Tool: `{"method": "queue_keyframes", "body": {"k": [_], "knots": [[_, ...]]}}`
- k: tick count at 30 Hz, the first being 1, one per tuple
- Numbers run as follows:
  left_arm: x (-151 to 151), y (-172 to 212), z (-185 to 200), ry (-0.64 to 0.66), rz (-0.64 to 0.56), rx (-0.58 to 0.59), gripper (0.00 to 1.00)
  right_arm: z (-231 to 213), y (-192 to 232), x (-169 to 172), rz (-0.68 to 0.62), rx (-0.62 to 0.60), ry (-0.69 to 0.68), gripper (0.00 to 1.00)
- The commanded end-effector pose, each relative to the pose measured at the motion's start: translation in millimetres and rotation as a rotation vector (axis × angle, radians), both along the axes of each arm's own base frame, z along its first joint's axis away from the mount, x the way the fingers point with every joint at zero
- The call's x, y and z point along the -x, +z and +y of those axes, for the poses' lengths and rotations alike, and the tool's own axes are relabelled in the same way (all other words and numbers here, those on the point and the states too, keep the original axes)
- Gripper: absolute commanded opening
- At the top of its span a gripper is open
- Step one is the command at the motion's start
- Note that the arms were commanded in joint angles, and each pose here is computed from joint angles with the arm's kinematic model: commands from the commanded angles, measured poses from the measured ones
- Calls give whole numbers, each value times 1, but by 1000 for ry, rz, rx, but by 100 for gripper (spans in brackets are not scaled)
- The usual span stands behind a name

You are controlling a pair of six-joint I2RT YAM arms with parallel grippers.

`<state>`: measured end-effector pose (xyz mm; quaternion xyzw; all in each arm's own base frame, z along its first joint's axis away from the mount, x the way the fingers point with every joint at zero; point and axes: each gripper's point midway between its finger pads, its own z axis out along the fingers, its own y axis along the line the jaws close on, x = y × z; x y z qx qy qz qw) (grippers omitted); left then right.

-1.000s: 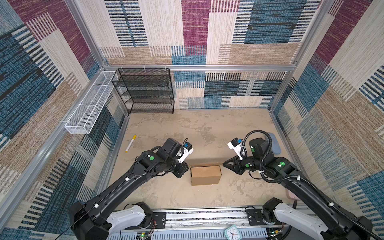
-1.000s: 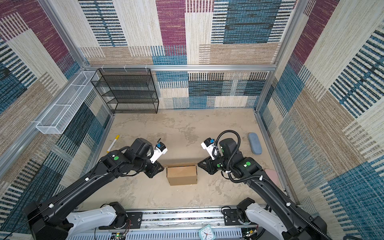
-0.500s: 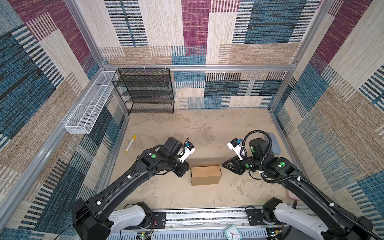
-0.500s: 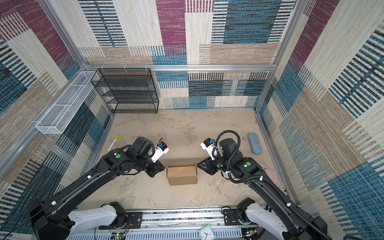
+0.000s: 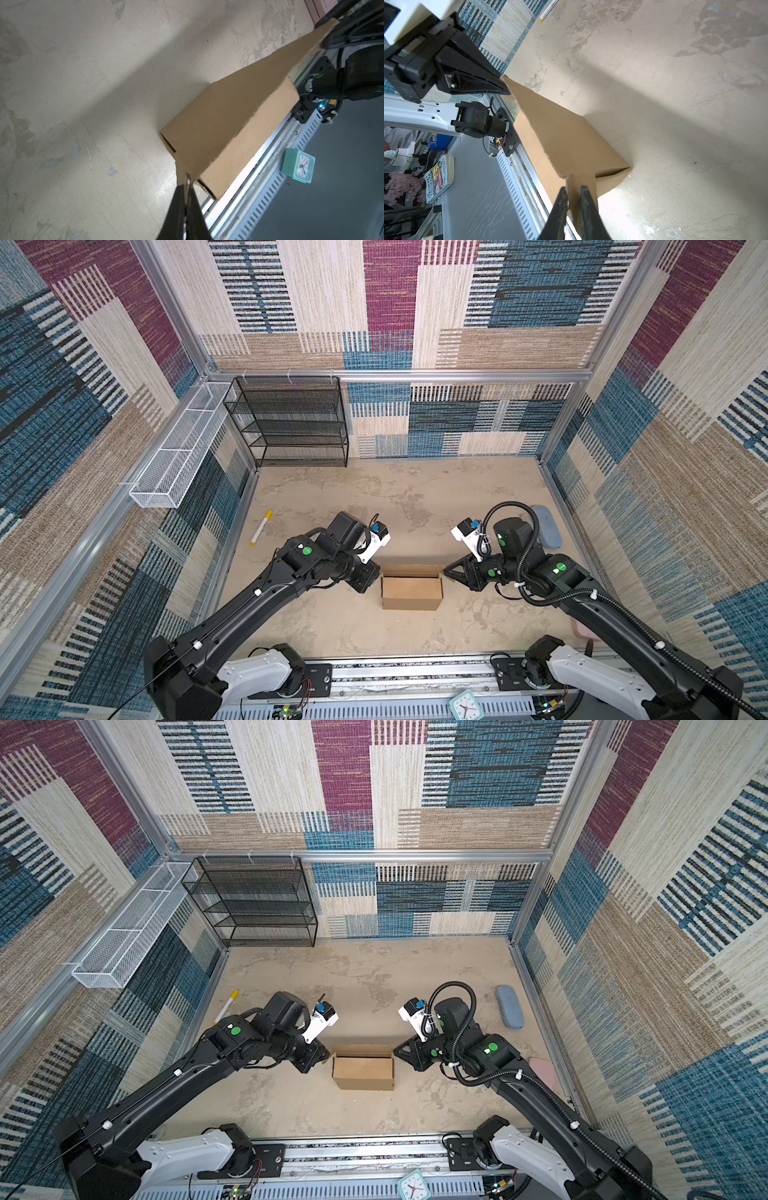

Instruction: Fold the paper box

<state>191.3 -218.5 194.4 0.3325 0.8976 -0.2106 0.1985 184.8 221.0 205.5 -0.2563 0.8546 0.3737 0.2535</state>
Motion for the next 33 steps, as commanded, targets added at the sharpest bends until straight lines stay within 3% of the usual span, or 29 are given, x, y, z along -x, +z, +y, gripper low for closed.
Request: {"method": "queue_keyframes", "body": {"k": [1,11,33], "knots": [[5,5,-6,4,41,37,7,1,1,-2,1,3,-13,13],[9,1,-13,46,132,67,3,9,3,0,30,-3,-20,6],[12,9,-17,228,253,143,0,27,-5,8,94,13,-91,2]]}}
